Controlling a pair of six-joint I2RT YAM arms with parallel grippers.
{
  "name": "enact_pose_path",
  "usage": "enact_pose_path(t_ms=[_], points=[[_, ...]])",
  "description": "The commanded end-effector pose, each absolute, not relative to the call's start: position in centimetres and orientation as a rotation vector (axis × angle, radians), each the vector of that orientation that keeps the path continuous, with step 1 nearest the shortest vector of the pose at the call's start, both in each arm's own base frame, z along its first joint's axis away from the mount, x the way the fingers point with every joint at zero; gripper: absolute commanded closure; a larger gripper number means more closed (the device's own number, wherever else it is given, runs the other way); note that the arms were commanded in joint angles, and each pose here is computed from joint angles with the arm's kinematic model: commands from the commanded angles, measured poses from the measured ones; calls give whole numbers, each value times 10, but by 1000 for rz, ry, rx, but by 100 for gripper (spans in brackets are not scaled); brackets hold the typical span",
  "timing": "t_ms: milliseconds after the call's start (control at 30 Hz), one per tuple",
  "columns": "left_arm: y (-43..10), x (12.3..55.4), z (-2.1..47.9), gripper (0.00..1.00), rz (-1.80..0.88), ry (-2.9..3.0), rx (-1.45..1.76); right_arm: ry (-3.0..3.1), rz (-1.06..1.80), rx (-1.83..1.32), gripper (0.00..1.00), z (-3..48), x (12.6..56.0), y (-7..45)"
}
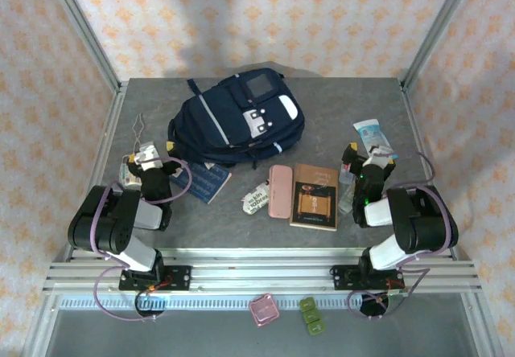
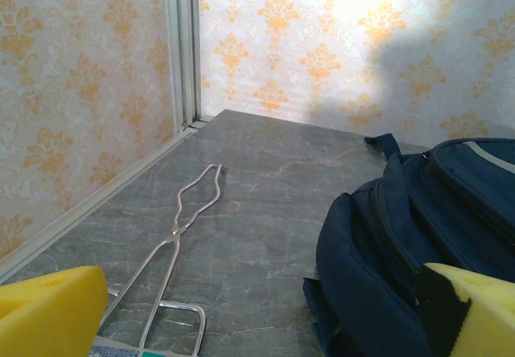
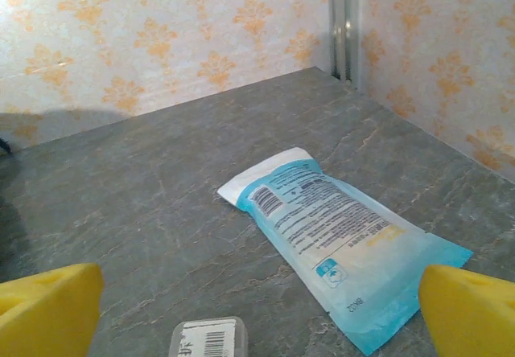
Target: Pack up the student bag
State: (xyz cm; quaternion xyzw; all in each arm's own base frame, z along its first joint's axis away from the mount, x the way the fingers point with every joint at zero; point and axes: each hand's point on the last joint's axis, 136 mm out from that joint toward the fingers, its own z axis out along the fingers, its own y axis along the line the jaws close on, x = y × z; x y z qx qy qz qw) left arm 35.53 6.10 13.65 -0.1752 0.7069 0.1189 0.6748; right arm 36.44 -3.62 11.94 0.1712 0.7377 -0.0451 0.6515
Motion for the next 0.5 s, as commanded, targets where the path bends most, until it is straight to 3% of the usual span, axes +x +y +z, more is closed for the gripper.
enact_pose_path(t_ms=[0,467], points=[[61,356,137,0,243,1582,-400,1668,-66,333,0,126,370,-28],[60,357,138,0,241,1584,-394,1667,-63,334,0,126,370,-28]])
